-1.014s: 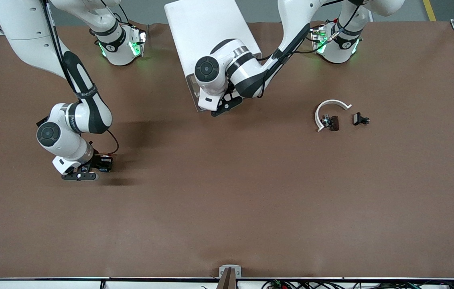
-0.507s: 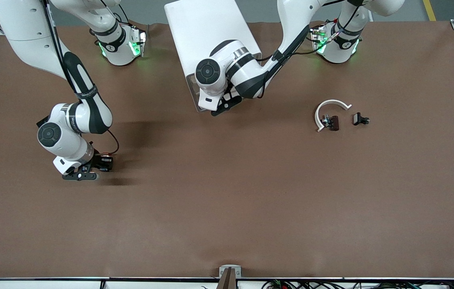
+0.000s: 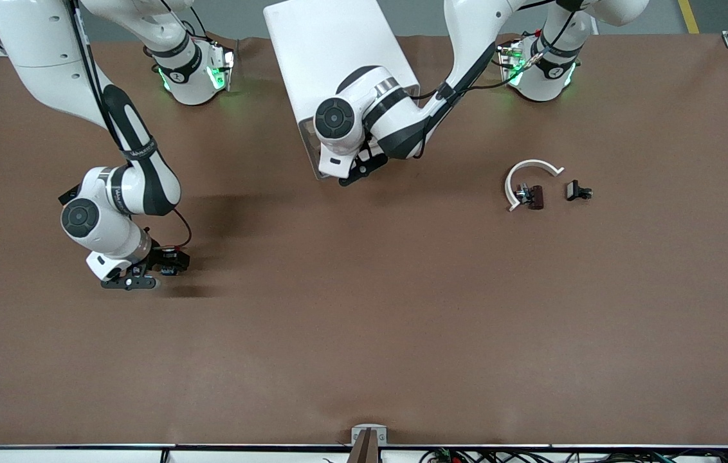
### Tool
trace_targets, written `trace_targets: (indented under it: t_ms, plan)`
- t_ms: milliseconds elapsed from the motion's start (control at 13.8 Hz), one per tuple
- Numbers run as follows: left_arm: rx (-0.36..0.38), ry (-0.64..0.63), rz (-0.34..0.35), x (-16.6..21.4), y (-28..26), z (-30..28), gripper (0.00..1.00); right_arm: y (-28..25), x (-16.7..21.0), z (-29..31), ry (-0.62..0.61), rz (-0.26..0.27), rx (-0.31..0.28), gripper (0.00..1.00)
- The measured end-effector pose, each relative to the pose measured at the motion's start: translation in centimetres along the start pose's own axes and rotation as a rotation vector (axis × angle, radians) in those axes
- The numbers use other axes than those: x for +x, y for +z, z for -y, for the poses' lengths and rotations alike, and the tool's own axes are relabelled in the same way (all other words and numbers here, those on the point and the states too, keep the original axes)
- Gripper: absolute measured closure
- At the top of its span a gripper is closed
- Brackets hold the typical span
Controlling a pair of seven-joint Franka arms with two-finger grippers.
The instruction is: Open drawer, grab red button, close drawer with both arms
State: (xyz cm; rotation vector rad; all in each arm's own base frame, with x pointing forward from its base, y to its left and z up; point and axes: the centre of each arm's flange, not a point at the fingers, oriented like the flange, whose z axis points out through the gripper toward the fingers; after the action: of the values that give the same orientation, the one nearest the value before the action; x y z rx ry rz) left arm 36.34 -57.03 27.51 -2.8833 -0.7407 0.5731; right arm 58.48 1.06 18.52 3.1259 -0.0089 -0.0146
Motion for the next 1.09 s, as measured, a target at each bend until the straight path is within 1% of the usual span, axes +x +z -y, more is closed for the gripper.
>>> trace_targets:
  t_ms: [145, 290, 434, 579, 724, 941, 1014, 1086]
  plan:
    - [-0.02, -0.011, -0.009, 1.1, -0.8, -0.1, 0.0, -1.3, 0.6, 0.0, 0.001, 0.022, 0.003, 0.0]
    - [-0.04, -0.018, -0.059, 3.5, -2.4, -0.1, 0.0, -3.9, 1.3, -0.1, 0.001, 0.045, 0.01, 0.0]
    - [-0.057, 0.001, -0.09, 7.0, -4.2, 0.5, 0.0, -7.4, 1.9, -0.4, 0.007, 0.066, 0.018, 0.0]
    - [-0.062, 0.043, -0.089, 10.9, -6.4, 1.9, 0.0, -11.4, 2.3, -1.2, 0.011, 0.094, 0.028, 0.0]
    - [-0.05, 0.108, -0.082, 14.6, -9.6, 4.5, 0.0, -16.2, 2.3, -1.8, 0.01, 0.135, 0.039, 0.0]
    - [0.001, 0.253, -0.052, 19.1, -16.2, 11.0, 0.0, -24.7, 1.8, -2.7, 0.014, 0.214, 0.051, 0.0]
    - [0.005, 0.295, -0.045, 20.6, -18.7, 13.7, 0.0, -27.4, 1.6, -3.1, 0.014, 0.232, 0.045, 0.0]
    - [0.002, 0.329, -0.043, 22.0, -21.1, 16.5, 0.0, -29.8, 1.5, -3.5, 0.012, 0.246, 0.027, 0.0]
